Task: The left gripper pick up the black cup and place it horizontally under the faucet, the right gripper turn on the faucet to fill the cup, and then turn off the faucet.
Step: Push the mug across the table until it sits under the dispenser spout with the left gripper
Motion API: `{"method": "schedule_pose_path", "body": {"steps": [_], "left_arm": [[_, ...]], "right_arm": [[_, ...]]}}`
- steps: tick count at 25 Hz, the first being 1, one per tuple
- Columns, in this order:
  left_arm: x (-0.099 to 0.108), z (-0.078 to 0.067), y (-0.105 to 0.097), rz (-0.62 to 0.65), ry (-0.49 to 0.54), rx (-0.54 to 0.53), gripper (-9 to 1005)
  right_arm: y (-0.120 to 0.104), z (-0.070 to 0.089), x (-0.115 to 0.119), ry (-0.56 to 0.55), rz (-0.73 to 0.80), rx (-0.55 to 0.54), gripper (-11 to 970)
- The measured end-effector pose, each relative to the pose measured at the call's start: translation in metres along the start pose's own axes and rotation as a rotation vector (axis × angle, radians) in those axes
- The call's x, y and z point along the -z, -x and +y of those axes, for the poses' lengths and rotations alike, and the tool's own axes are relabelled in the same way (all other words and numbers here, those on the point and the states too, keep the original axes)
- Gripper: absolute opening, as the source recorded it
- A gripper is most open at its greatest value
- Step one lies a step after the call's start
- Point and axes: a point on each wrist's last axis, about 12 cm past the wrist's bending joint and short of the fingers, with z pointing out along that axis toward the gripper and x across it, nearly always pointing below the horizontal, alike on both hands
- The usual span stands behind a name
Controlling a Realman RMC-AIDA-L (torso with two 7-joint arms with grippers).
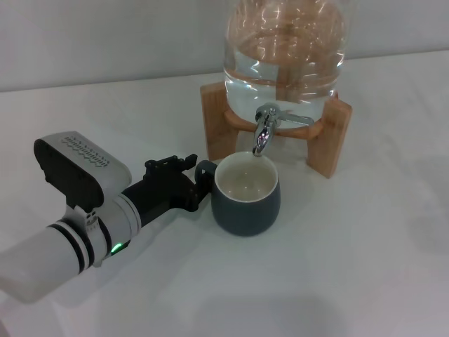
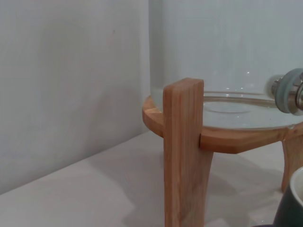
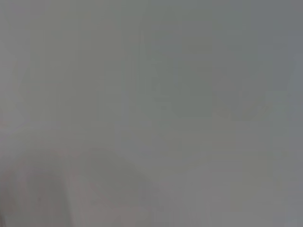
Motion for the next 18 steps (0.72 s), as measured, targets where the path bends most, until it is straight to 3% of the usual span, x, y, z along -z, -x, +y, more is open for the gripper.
{"method": "schedule_pose_path", "body": {"steps": [18], "left_arm": [[0.0027, -0.0014, -0.0036, -0.004, 0.003, -0.006, 399]], "right_arm": [[-0.0031, 0.0019, -0.0013, 0.001, 0.005, -0.001, 851]]}}
